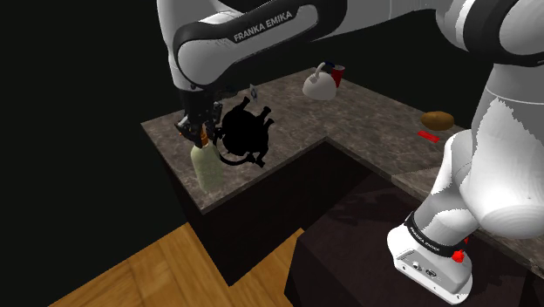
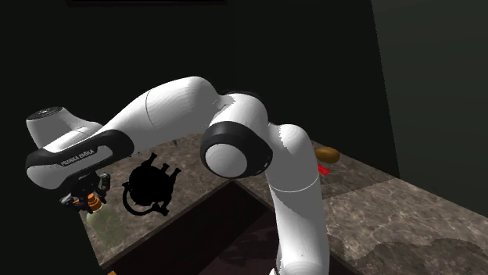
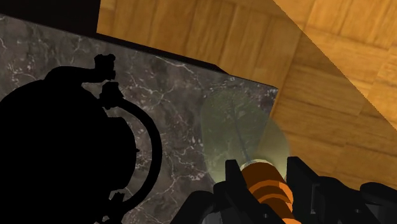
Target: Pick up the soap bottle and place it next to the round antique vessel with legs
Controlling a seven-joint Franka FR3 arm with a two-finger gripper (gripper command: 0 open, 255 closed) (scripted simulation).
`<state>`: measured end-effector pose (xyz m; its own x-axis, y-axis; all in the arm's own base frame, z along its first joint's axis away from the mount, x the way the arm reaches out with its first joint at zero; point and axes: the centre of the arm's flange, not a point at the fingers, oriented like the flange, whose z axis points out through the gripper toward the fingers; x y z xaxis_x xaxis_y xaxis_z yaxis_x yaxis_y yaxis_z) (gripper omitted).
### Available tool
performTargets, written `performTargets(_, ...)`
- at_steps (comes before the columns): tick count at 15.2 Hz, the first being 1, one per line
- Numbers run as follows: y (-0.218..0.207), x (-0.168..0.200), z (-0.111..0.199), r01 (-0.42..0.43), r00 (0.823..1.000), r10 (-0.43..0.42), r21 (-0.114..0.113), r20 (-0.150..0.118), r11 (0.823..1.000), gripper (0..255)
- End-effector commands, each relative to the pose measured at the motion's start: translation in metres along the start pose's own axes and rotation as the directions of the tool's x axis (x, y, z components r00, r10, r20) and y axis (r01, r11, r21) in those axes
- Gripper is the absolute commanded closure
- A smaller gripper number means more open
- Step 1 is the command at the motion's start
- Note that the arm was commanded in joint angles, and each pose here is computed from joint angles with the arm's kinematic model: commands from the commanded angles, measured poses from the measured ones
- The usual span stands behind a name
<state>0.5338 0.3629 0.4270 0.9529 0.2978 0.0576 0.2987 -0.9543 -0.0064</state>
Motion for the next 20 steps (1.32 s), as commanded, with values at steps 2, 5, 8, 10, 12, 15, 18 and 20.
performTargets(2, 0.000, 0.000, 0.002, 0.000, 1.000, 0.000, 0.000, -0.001, 1.000, 255)
performTargets(5, 0.000, 0.000, 0.002, 0.000, 1.000, 0.000, 0.000, -0.001, 1.000, 255)
performTargets(8, 0.000, 0.000, 0.002, 0.000, 1.000, 0.000, 0.000, -0.001, 1.000, 0)
performTargets(10, 0.000, 0.000, 0.002, 0.000, 1.000, 0.000, 0.000, -0.001, 1.000, 0)
performTargets(12, 0.000, 0.000, 0.002, 0.000, 1.000, 0.000, 0.000, -0.001, 1.000, 0)
performTargets(15, 0.000, 0.000, -0.038, 0.000, 1.000, 0.000, 0.000, -0.001, 1.000, 0)
performTargets(18, 0.000, 0.000, -0.048, 0.000, 1.000, 0.000, 0.000, -0.001, 1.000, 0)
performTargets(20, 0.000, 0.000, -0.048, 0.000, 1.000, 0.000, 0.000, -0.001, 1.000, 0)
